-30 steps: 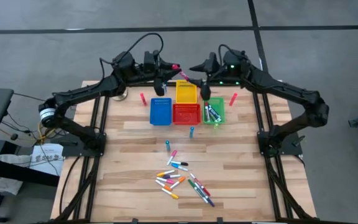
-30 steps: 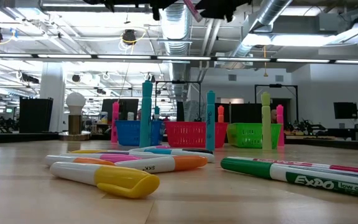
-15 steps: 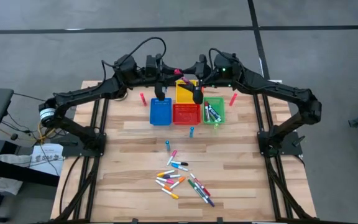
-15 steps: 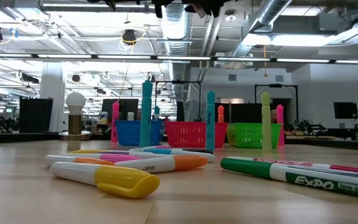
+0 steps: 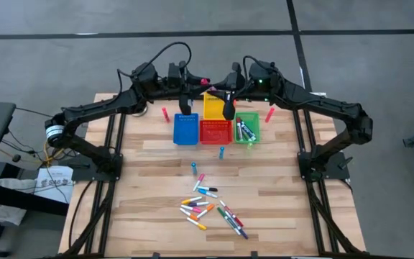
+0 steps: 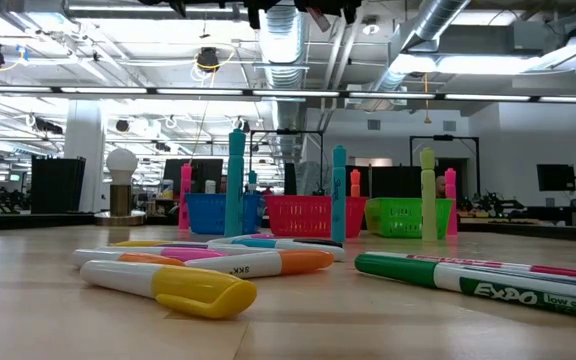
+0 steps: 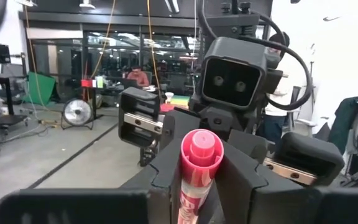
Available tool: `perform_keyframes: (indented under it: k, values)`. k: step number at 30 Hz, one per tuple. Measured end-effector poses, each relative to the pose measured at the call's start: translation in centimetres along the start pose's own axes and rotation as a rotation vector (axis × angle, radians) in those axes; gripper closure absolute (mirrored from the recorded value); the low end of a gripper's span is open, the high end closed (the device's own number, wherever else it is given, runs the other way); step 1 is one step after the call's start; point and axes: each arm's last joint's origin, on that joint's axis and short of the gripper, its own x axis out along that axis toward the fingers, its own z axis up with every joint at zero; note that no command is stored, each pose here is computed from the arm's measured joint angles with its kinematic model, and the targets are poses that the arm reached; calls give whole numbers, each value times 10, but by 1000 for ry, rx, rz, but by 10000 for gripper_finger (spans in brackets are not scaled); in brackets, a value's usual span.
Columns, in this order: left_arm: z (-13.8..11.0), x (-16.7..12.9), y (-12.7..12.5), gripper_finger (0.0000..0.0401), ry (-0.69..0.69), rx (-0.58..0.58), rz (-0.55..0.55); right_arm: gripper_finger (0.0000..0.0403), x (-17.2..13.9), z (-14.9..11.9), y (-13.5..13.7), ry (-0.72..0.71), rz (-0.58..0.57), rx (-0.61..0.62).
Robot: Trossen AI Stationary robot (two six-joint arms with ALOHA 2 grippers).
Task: Pick & Place Markers
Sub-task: Put the large pink marker pen into the green bin
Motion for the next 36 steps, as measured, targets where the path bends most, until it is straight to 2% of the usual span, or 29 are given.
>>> perform_keyframes:
  k: [7,14,19,26,32,36]
  values:
    - [0,0,0,290,0,43,26,347,0,0,0,0,-1,-2]
    - [22,-15,-1,225,-58,163,180,350,0,-1,-2,3,-7,-1]
    - [41,-30,-3,202,-108,208,288,348,-1,-6,-5,45,-11,10]
    - [55,-48,-4,208,-100,205,414,348,-8,-28,-31,215,-98,169]
    - [53,-52,-2,216,-48,195,420,347,-23,-55,-56,411,-176,357]
    - [51,-51,-2,219,-29,191,418,347,-35,-72,-62,575,-191,438]
